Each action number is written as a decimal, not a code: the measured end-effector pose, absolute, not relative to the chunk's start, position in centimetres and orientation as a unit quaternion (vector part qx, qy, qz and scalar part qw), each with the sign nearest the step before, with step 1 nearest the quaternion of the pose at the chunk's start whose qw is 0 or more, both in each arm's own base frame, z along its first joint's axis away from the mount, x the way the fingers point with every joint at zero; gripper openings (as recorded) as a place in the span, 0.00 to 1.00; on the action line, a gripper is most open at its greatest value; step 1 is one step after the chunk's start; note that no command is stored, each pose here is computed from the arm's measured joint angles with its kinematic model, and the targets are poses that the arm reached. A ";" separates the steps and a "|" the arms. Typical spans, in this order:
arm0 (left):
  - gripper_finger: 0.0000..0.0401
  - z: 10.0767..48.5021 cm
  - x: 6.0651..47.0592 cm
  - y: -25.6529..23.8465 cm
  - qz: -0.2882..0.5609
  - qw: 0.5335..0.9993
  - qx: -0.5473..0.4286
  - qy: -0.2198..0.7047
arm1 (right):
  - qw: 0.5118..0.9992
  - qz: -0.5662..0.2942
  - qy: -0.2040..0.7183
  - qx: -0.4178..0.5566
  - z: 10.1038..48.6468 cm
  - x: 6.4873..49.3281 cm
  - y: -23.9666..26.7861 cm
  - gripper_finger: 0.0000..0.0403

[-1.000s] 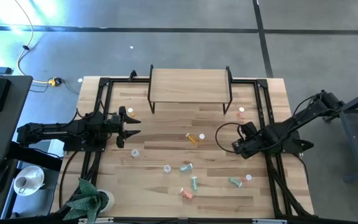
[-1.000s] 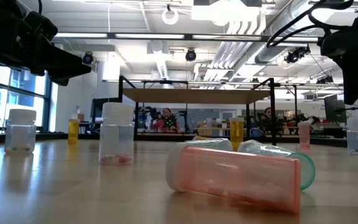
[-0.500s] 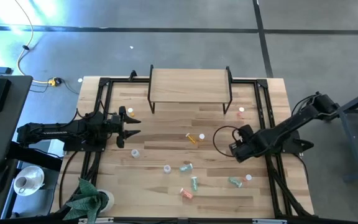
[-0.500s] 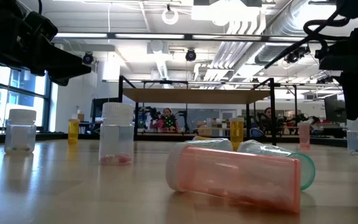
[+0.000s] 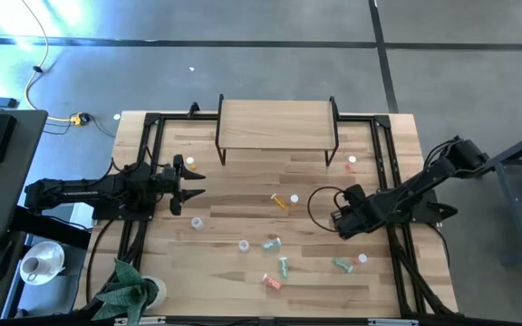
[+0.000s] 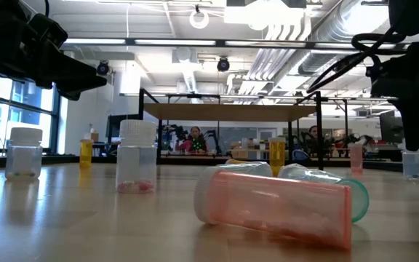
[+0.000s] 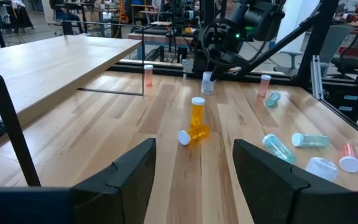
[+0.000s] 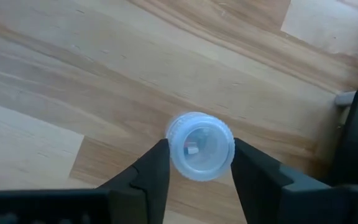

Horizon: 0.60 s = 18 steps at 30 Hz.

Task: Pick and place medicine bottles onto shelf by color
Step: Put the transparent pill bottle on the shelf

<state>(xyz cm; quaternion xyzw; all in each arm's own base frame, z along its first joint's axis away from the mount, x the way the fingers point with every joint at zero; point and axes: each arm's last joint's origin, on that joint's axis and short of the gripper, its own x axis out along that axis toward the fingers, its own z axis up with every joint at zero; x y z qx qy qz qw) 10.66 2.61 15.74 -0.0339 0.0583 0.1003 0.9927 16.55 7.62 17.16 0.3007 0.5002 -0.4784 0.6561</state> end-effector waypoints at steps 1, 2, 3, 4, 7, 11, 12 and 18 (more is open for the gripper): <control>0.51 15.7 10.7 2.6 0.104 0.992 -0.034 0.058 | 0.656 -0.478 0.500 0.300 17.2 16.5 7.6 0.32; 0.51 15.7 10.6 2.7 0.109 0.992 -0.033 0.058 | 0.657 -0.478 0.500 0.298 17.2 16.5 7.6 0.30; 0.51 15.7 10.6 2.7 0.115 0.991 -0.033 0.058 | 0.659 -0.478 0.500 0.296 17.2 16.5 7.6 0.29; 0.51 15.7 10.6 2.7 0.120 0.990 -0.033 0.058 | 0.660 -0.478 0.499 0.295 17.2 16.5 7.6 0.29; 0.51 15.7 10.6 2.7 0.125 0.990 -0.032 0.059 | 0.661 -0.475 0.502 0.292 17.3 16.6 7.6 0.29; 0.51 15.7 10.6 2.7 0.125 0.990 -0.032 0.059 | 0.676 -0.453 0.494 0.306 18.7 17.7 8.1 0.30; 0.51 15.7 10.6 2.7 0.125 0.990 -0.032 0.059 | 0.683 -0.445 0.492 0.307 19.3 18.1 8.2 0.30; 0.51 15.7 10.6 2.7 0.125 0.990 -0.032 0.058 | 0.751 -0.388 0.444 0.298 24.4 21.2 8.0 0.30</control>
